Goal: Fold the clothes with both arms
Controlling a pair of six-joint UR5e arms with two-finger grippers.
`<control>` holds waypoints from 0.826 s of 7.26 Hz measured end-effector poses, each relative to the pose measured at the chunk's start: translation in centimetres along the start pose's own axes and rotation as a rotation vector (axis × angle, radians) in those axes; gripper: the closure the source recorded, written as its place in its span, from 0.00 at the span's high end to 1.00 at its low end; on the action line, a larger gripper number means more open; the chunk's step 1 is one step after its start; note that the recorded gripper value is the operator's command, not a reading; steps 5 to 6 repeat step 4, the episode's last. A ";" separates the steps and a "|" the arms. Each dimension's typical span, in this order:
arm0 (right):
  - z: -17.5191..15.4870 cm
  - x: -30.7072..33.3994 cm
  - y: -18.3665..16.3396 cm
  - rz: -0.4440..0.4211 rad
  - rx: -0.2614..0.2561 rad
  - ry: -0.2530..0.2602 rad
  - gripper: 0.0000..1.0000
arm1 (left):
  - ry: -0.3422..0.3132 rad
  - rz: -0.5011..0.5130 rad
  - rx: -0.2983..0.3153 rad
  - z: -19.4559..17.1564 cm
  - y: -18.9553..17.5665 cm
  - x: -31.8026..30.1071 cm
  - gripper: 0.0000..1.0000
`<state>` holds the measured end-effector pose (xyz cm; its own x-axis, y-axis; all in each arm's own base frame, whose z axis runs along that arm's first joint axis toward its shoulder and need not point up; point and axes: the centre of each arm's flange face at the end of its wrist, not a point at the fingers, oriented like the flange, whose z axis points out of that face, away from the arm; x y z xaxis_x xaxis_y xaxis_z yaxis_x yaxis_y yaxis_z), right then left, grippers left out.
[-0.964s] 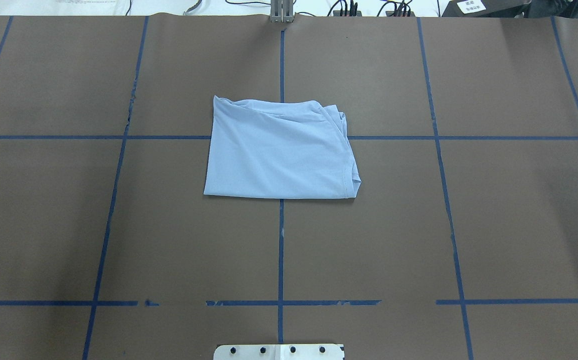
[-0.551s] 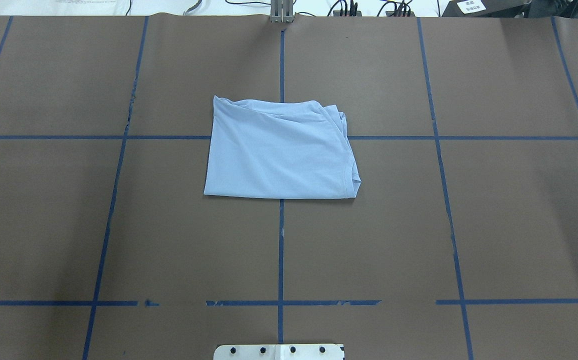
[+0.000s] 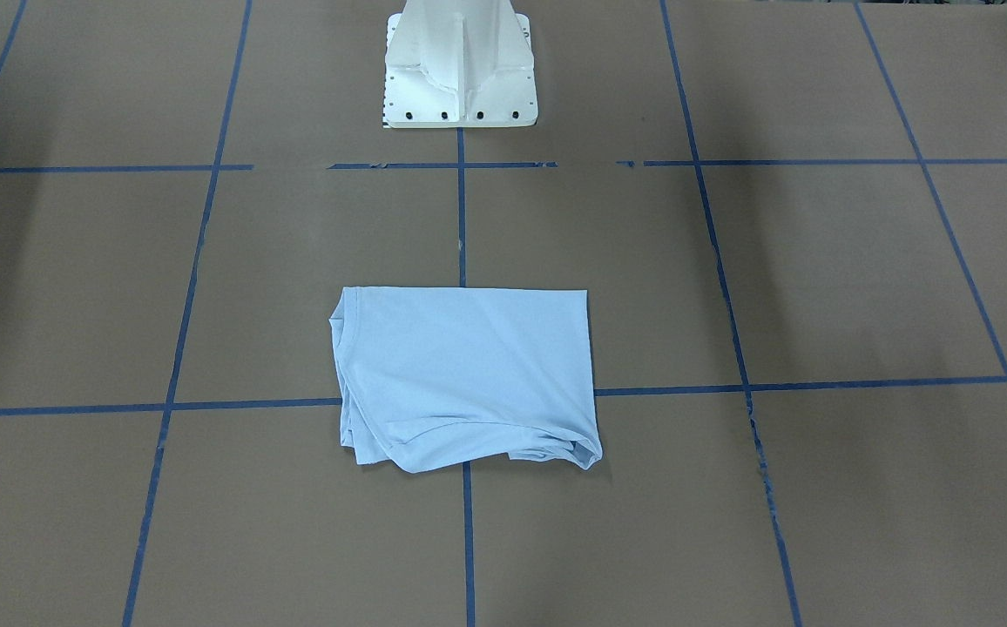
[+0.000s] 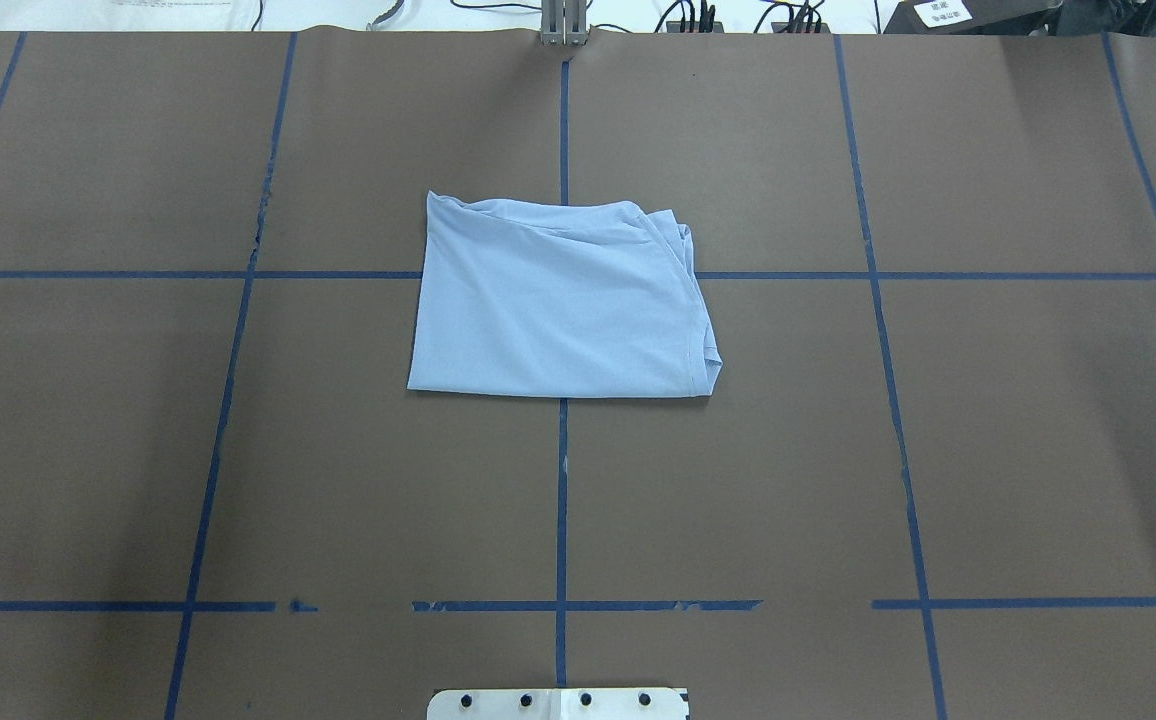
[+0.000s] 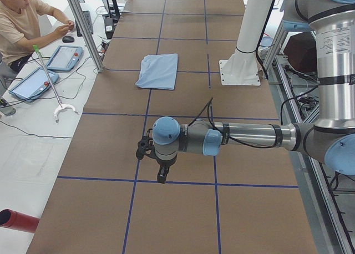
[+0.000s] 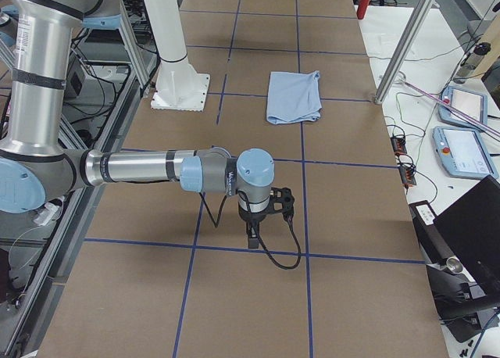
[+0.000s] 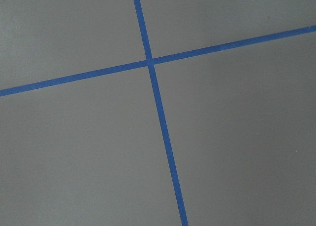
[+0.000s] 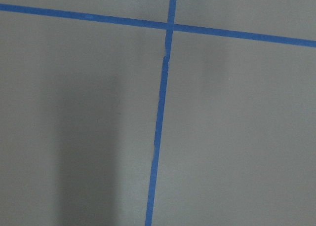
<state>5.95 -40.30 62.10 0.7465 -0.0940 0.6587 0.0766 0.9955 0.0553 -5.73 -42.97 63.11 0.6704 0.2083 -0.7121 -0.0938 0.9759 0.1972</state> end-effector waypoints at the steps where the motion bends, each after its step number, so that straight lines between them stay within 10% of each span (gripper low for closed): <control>1: -0.1 -0.1 0.0 -0.001 0.002 0.000 1.00 | 0.000 -0.002 -0.001 0.0 0.1 -0.1 1.00; 6: -0.3 -0.2 0.0 -0.004 0.005 0.001 1.00 | 0.000 0.001 0.000 0.0 0.0 0.0 1.00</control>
